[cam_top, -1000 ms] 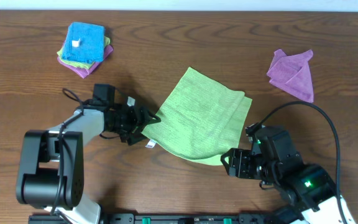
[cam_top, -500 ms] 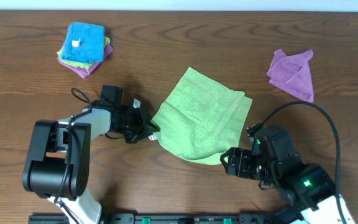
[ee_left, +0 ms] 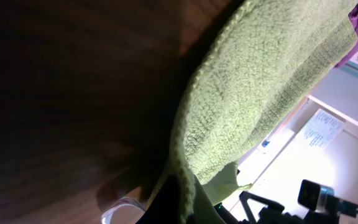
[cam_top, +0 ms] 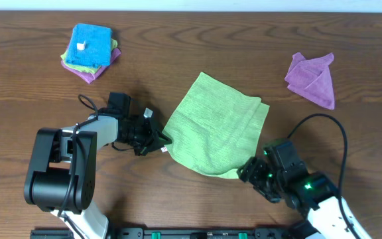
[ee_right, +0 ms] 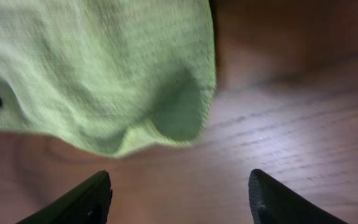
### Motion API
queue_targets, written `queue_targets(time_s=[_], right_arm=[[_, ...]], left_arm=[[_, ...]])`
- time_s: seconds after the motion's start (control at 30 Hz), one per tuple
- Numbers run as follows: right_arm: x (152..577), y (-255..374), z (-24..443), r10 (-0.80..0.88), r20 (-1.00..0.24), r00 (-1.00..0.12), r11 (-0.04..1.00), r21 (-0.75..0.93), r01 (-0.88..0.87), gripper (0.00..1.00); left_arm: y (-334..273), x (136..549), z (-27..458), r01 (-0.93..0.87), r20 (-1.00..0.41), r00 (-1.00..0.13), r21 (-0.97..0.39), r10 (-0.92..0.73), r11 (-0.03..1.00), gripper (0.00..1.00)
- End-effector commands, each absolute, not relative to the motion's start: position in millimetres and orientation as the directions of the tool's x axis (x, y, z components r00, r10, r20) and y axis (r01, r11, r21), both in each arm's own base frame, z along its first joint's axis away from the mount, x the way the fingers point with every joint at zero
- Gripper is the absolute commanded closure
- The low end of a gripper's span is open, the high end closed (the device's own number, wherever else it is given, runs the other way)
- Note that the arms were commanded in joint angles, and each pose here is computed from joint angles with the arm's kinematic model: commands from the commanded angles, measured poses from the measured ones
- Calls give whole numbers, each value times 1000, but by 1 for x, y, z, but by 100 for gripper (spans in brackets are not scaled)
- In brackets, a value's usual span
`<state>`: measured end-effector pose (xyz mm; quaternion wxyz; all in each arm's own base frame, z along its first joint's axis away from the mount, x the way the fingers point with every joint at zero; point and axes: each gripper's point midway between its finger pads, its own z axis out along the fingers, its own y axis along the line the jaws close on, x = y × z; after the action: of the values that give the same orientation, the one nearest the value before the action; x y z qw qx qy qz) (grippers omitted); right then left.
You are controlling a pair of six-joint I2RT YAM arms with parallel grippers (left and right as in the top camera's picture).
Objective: Fold the cloth
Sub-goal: 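Grasp the cloth's near left and right corners with left and right grippers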
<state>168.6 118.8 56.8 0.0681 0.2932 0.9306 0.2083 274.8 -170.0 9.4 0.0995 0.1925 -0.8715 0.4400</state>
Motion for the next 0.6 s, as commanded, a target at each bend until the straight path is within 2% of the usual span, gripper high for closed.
queue_targets(time_s=[0.0, 0.23, 0.43, 0.57], right_arm=[[177, 117, 51, 667, 22, -744, 668, 424, 612, 28], [179, 118, 26, 737, 100, -668, 608, 333, 720, 33], [188, 127, 17, 737, 123, -664, 597, 342, 726, 36], [186, 126, 12, 759, 141, -636, 575, 315, 755, 41]], left_arm=[[-172, 274, 16, -386, 316, -922, -749, -223, 538, 94], [-172, 274, 16, -385, 315, -923, -749, -222, 538, 94], [-172, 273, 16, -383, 314, -924, -750, -220, 539, 94], [-172, 273, 16, -383, 314, -924, -750, -220, 539, 94]])
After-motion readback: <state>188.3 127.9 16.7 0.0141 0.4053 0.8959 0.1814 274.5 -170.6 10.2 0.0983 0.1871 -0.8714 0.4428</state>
